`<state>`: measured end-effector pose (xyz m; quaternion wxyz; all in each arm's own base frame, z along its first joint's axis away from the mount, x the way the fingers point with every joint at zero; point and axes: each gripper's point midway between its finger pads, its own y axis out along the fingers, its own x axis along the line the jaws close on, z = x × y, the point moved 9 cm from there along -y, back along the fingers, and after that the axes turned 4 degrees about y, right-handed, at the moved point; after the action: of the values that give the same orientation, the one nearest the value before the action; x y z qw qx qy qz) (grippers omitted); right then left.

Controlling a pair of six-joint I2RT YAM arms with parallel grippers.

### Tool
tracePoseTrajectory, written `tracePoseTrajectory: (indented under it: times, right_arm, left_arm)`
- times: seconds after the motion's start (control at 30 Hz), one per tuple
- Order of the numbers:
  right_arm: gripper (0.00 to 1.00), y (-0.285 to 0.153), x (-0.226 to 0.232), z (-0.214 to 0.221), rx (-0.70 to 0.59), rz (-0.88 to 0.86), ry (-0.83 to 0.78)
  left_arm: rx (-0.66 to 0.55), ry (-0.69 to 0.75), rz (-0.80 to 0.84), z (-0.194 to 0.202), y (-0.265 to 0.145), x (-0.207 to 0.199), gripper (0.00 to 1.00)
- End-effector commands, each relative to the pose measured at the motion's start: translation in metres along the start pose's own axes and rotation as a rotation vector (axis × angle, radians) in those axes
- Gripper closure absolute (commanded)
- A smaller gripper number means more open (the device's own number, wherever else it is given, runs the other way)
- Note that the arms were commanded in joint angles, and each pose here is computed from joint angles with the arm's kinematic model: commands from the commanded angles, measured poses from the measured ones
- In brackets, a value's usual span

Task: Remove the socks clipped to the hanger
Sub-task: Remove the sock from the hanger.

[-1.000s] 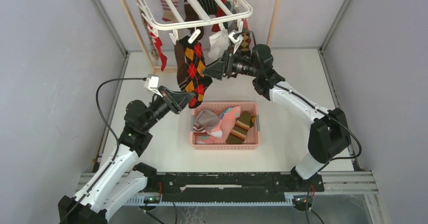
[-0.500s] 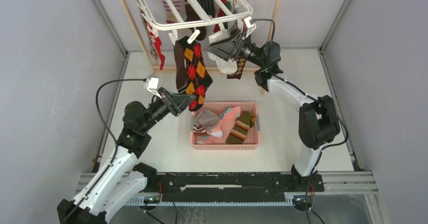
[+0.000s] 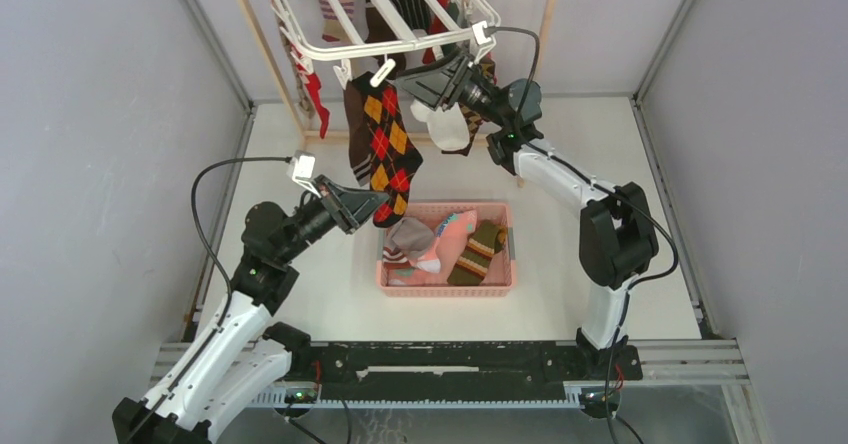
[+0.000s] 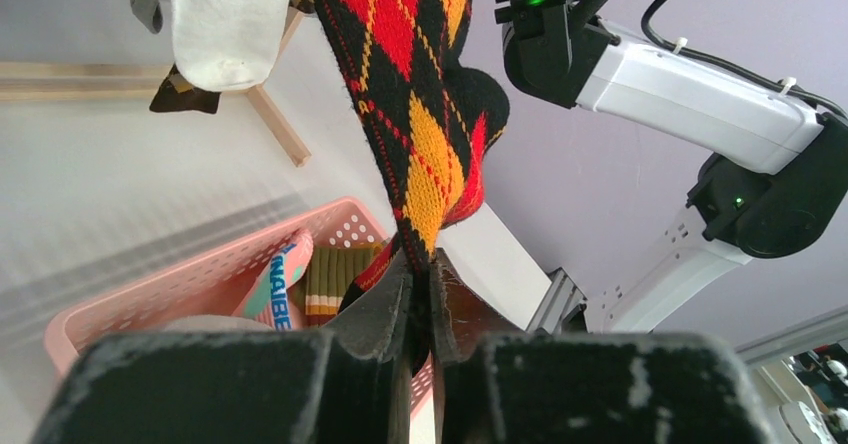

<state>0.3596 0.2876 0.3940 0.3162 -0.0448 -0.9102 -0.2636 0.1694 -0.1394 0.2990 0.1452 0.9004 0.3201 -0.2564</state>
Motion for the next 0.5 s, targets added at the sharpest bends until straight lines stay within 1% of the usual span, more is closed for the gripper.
tracePoseTrajectory:
  times: [0.0, 0.47]
  right_arm:
    - [0.26, 0.015, 0.014, -0.009, -0.05, -0.025, -0.033]
    - [0.25, 0.031, 0.009, -0.007, -0.064, 0.039, -0.038]
  left_arm:
    - [-0.046, 0.032, 0.086, -0.022, -0.003, -0.023, 0.87]
    - [-0.042, 0.042, 0.115, -0.024, -0.01, -0.031, 0.87]
